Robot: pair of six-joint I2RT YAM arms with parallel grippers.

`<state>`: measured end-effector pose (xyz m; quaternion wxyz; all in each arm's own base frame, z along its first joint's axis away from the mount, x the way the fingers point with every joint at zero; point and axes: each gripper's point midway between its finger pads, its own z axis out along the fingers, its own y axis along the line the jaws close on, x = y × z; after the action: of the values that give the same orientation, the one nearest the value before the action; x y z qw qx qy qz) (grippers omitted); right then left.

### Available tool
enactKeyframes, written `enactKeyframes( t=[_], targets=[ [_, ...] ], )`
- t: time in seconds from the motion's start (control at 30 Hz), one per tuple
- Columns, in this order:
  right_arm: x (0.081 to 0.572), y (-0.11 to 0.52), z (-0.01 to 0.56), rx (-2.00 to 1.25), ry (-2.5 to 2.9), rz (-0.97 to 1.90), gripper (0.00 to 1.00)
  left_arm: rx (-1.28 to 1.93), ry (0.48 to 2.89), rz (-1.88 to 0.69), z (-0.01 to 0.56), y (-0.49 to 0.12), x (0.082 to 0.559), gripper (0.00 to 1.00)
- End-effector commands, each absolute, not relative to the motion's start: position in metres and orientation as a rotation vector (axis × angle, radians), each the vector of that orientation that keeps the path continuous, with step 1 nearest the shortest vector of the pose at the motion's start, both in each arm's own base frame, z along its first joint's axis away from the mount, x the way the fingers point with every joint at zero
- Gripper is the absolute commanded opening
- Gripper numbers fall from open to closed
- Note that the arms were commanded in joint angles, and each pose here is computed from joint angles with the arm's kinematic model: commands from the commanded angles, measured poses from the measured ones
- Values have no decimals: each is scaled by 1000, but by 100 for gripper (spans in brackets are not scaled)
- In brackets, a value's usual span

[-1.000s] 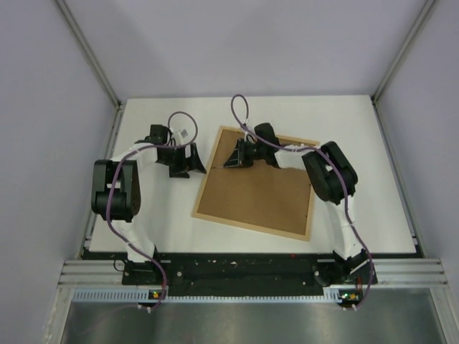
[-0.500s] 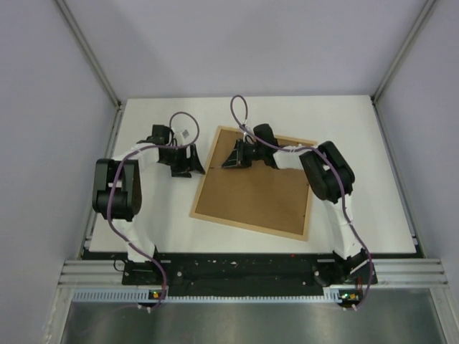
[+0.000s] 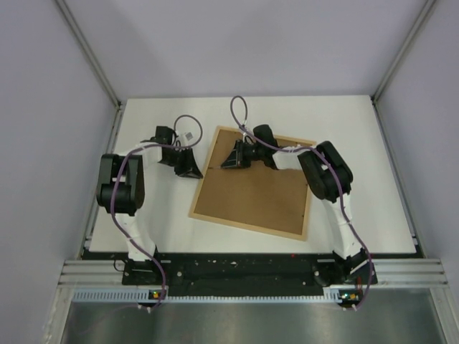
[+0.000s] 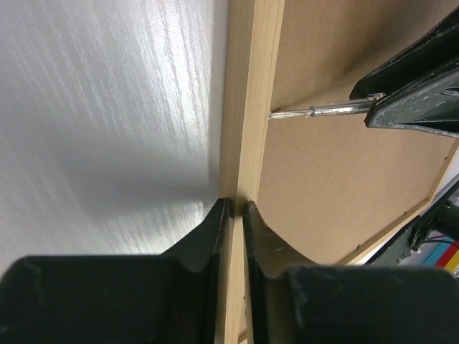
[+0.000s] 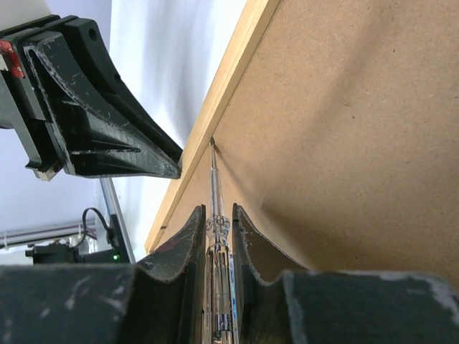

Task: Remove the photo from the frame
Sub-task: Release the photo frame item from the photo frame.

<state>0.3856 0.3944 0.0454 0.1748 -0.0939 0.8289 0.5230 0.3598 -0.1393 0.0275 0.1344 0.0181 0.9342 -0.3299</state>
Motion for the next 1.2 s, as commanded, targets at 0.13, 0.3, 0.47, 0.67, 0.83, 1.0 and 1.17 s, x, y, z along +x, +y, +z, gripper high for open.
enactKeyframes(
  t=[0.13, 0.3, 0.47, 0.67, 0.83, 1.0, 1.17],
  targets=[
    [373, 412, 24, -278, 2406, 1454, 0, 110, 2761, -948, 11, -150, 349, 0],
    [370, 422, 23, -252, 2418, 1502, 0, 160, 2757, -968, 13, -161, 343, 0],
    [366, 430, 17, -226, 2436, 1541, 0, 168, 2758, -989, 12, -166, 339, 0],
    [365, 435, 14, -179, 2441, 1584, 0, 170, 2763, -1002, 10, -168, 337, 0],
    [368, 438, 20, -223, 2462, 1521, 0, 175, 2782, -934, 5, -165, 337, 0],
    [383, 436, 42, -334, 2458, 1293, 0, 194, 2779, -909, 7, -167, 338, 0],
    [394, 435, 65, -403, 2454, 1093, 0, 201, 2786, -901, 6, -167, 337, 0]
  ],
)
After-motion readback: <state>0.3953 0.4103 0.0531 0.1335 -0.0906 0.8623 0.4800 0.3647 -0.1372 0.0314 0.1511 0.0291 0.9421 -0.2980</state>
